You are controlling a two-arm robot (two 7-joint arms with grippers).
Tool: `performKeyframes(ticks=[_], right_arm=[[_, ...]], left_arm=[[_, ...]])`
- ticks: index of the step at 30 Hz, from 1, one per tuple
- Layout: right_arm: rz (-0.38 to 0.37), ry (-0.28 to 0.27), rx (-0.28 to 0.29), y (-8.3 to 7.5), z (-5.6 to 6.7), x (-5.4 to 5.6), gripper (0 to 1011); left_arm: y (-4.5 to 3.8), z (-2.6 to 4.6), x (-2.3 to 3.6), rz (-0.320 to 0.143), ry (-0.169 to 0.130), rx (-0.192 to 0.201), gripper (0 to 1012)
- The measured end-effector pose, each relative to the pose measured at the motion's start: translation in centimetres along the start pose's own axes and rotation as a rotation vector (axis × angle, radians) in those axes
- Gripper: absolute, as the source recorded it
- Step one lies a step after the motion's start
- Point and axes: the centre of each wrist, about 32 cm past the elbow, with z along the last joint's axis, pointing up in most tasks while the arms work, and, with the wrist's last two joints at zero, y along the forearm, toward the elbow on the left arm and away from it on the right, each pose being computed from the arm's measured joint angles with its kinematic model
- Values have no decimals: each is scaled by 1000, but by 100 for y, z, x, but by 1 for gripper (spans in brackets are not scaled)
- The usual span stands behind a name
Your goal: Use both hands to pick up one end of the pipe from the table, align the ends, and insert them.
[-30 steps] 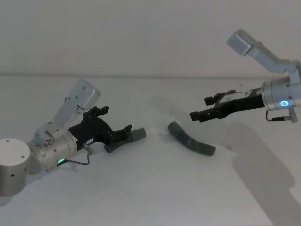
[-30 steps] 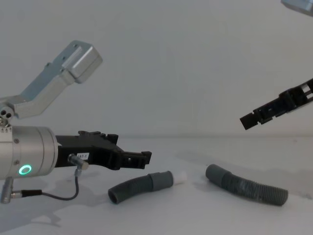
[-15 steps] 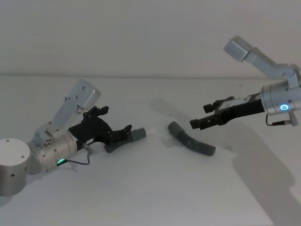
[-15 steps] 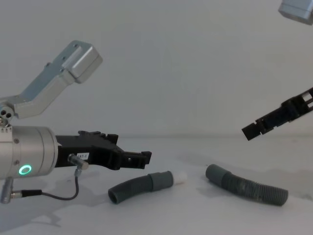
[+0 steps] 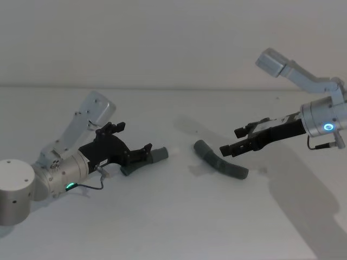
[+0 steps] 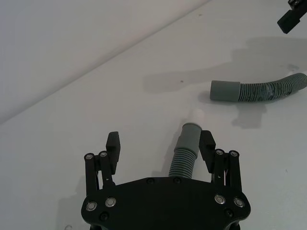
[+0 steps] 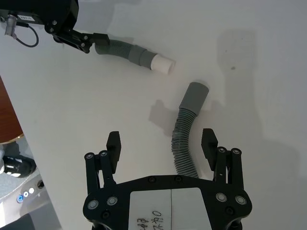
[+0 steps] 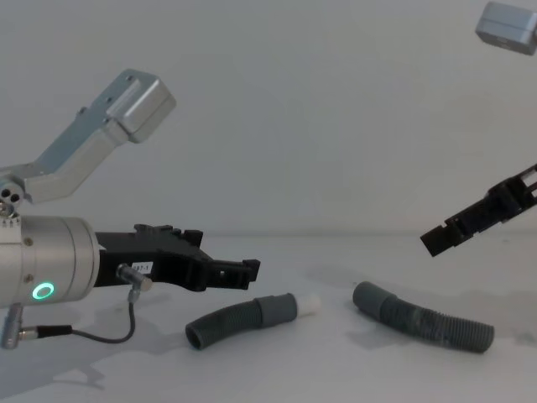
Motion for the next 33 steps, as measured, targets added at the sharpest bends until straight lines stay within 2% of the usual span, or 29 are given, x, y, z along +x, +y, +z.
performKeyframes(ticks=[12, 33], right_arm=[[-17, 4, -4, 89, -17, -17, 1000], [-149, 2, 5, 371, -115, -91, 1000]], left_arm=[[0, 0, 0, 0, 0, 0, 1001], [0, 0, 0, 0, 0, 0, 1001]])
